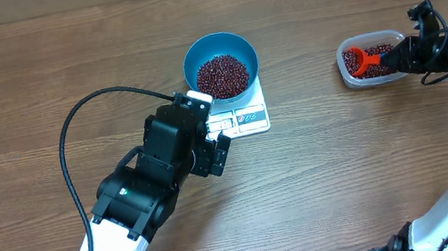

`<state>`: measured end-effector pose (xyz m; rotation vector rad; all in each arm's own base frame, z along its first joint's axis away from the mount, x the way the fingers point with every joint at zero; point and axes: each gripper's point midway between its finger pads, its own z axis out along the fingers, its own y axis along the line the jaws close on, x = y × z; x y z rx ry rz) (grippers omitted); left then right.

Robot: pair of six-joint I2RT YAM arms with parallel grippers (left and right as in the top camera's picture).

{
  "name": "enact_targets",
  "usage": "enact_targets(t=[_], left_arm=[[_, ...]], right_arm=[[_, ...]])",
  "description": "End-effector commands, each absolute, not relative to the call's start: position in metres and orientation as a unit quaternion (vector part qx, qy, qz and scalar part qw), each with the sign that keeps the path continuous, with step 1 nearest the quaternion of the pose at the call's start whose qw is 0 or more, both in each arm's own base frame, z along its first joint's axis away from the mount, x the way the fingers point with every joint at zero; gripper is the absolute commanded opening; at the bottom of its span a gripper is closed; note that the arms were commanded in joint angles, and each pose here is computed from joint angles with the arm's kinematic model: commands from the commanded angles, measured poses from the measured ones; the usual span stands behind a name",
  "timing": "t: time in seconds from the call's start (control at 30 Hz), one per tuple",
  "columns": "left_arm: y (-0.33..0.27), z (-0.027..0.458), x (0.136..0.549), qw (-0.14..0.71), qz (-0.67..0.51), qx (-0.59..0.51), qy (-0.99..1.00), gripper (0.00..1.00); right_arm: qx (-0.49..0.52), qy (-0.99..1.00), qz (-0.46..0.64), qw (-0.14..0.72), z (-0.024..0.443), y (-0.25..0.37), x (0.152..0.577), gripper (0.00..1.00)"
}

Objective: Scoop item into bowl and weigh 150g on scale
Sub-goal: 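Drag the red scoop through the beans in the tub to fill it, then lift the filled scoop and carry it left over the blue bowl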

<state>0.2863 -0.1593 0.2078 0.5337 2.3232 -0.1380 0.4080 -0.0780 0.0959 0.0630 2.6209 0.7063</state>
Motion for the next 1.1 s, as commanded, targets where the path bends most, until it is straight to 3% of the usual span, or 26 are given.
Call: enact_targets(t=[0.0, 1.07], left_arm=[[-0.157, 0.207, 0.288, 0.368, -0.049, 0.204, 0.906, 0.99], [-0.157, 0.207, 0.288, 0.368, -0.049, 0.204, 0.906, 1.00]], right_arm=[[0.036, 0.946, 0.247, 0.206, 0.083, -0.089, 0.406, 0.04], [0.063, 0.891, 0.381, 0.240, 0.116, -0.077, 0.401, 0.04]])
